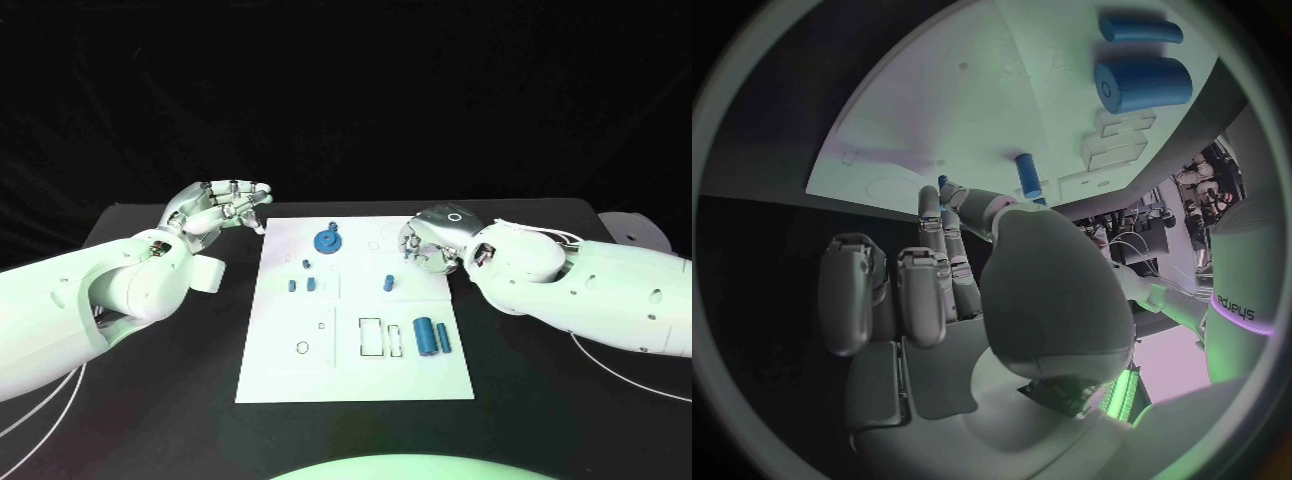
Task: Assemble the parts on the task board
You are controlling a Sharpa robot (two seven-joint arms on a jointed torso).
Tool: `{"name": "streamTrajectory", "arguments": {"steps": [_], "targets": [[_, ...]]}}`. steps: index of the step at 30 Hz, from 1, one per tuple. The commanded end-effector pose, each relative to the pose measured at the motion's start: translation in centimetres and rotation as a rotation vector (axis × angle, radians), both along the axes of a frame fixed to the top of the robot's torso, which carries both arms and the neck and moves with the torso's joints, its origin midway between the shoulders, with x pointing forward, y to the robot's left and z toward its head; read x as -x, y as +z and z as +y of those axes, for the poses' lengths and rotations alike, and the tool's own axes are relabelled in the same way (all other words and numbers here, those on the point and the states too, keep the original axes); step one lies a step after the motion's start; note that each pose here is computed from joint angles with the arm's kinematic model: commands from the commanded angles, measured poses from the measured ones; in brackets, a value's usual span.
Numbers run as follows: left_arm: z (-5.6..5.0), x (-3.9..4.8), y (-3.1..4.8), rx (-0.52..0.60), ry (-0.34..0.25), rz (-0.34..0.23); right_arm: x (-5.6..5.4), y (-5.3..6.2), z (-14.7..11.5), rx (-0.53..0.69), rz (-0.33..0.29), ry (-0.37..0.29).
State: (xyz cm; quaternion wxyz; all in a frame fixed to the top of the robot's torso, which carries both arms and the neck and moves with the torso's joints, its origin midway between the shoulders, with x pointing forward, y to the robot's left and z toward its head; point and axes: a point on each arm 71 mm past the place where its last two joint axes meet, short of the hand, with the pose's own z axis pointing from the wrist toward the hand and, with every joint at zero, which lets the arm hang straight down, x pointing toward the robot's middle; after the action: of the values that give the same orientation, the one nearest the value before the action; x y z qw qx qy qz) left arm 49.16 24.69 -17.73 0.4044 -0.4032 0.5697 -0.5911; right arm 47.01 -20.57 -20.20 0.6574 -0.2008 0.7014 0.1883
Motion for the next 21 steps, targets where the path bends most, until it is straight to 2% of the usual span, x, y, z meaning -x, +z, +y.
{"name": "streamTrajectory", "arguments": {"steps": [1,12,17,21], "targets": [[-0.2,0.03,0.05,0.012,-0.018,0.002,0.5,0.6,0.3,-0.035,-0.015,0.013],[-0.5,0.02,0.03,0.015,-0.025,0.002,3.7,2.3,4.3,-0.142,-0.008,0.134],[-0.7,0.0,0.01,0.017,-0.03,0.003,5.1,2.5,6.9,-0.183,0.012,0.204],[-1.0,-0.03,-0.01,0.019,-0.035,0.003,5.9,2.2,8.8,-0.203,0.033,0.251]]}}
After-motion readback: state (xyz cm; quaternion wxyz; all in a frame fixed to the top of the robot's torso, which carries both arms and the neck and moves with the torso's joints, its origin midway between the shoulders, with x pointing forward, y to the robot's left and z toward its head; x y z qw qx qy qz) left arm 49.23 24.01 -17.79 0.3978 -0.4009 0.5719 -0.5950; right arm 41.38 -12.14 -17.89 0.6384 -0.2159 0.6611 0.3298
